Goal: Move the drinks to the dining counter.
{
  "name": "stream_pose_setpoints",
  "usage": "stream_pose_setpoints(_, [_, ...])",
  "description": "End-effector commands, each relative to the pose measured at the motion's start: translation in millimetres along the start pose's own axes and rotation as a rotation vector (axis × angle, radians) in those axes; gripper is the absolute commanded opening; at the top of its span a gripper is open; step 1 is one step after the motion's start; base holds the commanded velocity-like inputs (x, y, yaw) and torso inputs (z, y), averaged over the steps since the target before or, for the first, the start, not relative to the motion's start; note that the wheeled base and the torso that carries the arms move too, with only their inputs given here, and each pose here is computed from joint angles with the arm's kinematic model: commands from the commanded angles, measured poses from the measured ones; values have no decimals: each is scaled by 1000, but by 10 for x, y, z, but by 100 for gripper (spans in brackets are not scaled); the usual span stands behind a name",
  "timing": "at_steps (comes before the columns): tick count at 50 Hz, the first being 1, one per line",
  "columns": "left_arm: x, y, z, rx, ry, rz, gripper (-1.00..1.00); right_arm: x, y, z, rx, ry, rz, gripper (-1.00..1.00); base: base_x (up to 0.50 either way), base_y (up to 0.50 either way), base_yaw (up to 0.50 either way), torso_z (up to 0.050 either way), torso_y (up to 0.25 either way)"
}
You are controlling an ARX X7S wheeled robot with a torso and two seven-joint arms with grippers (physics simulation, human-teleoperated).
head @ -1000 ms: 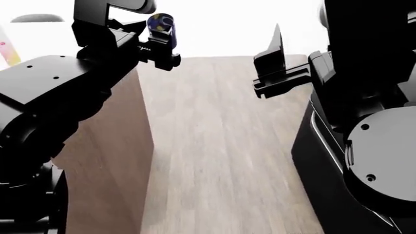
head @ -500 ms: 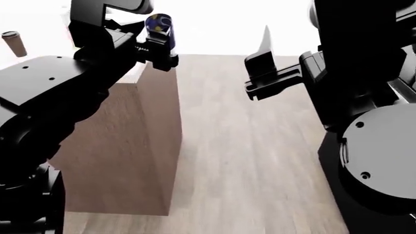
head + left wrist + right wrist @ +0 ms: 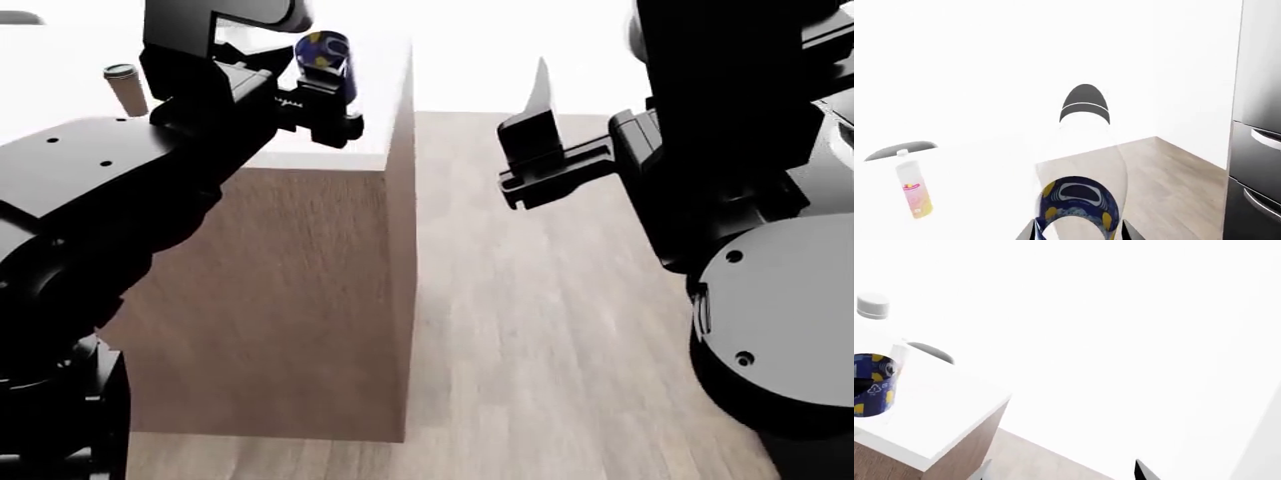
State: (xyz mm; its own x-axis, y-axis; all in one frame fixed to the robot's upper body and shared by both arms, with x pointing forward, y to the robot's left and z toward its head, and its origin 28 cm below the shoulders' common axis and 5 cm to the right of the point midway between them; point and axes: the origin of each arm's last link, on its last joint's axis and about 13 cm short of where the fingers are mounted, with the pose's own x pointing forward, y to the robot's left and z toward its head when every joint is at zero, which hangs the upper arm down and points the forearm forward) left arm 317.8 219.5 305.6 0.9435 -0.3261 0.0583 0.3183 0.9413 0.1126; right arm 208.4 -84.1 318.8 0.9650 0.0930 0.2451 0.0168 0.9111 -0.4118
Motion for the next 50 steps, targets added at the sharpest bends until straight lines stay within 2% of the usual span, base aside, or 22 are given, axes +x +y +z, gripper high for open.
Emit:
stream_pose_setpoints(1, [-18, 3, 93, 2, -29, 14, -100, -2, -20, 17, -11, 1, -6, 100, -500, -22, 0, 0, 0])
stream_pose_setpoints(23, [-71, 63, 62, -11, -38, 24, -100, 21, 16, 92, -52, 3, -9, 100, -500, -22, 0, 0, 1])
stream_pose_setpoints(50, [-11, 32, 27, 2, -16, 20, -100, 0, 10, 8, -24, 9, -8, 100, -500, -22, 0, 0, 1])
